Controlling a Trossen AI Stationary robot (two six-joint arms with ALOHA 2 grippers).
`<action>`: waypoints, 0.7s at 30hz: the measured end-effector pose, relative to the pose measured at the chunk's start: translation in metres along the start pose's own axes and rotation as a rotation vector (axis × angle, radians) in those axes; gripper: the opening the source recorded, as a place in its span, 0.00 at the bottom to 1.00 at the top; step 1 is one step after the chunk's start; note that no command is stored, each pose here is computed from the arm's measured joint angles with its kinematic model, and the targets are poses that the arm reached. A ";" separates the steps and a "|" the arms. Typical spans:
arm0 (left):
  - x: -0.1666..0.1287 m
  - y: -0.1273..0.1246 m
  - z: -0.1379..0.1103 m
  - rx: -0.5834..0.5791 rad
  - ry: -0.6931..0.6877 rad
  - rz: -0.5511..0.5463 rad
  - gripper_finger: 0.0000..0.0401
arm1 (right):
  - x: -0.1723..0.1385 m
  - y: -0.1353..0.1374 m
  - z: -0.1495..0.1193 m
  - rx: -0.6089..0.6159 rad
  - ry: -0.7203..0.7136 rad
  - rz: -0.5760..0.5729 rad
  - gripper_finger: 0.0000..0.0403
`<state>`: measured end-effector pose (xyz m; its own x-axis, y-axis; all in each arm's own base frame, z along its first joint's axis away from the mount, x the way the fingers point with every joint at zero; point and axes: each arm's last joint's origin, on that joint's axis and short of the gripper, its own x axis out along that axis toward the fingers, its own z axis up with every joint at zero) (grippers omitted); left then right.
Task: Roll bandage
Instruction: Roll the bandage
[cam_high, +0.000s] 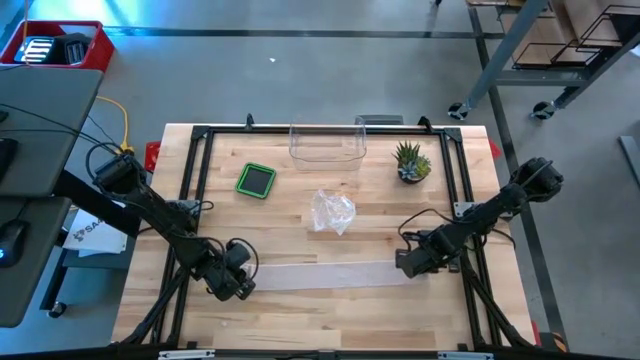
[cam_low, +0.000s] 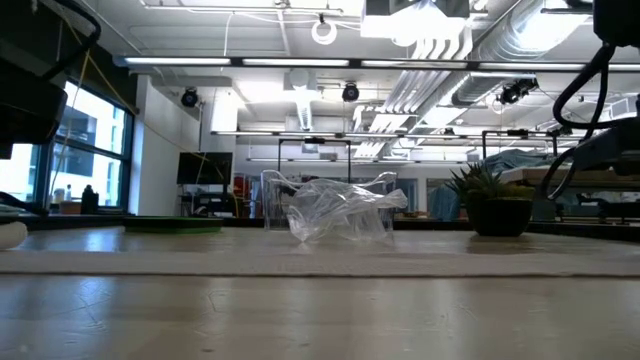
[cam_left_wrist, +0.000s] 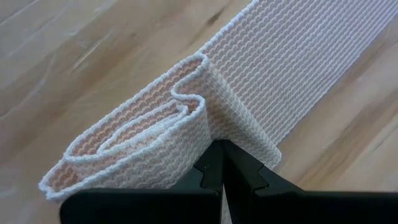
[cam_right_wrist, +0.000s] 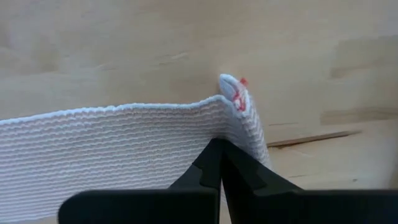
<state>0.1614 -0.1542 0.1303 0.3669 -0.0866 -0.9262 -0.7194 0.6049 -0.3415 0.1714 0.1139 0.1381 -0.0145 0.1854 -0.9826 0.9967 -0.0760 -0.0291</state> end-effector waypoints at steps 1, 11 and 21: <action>0.000 0.000 0.000 -0.001 0.000 0.000 0.00 | 0.000 0.001 0.000 -0.001 0.004 0.007 0.00; 0.000 -0.002 0.001 -0.007 -0.004 -0.027 0.00 | -0.021 0.009 -0.005 -0.032 -0.053 0.213 0.00; 0.000 -0.003 0.001 -0.009 -0.016 -0.035 0.00 | -0.041 0.055 -0.019 -0.122 -0.041 0.647 0.00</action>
<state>0.1641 -0.1553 0.1313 0.4008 -0.0947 -0.9112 -0.7111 0.5949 -0.3746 0.2288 0.1206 0.1806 0.5899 0.1017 -0.8010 0.8072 -0.0477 0.5884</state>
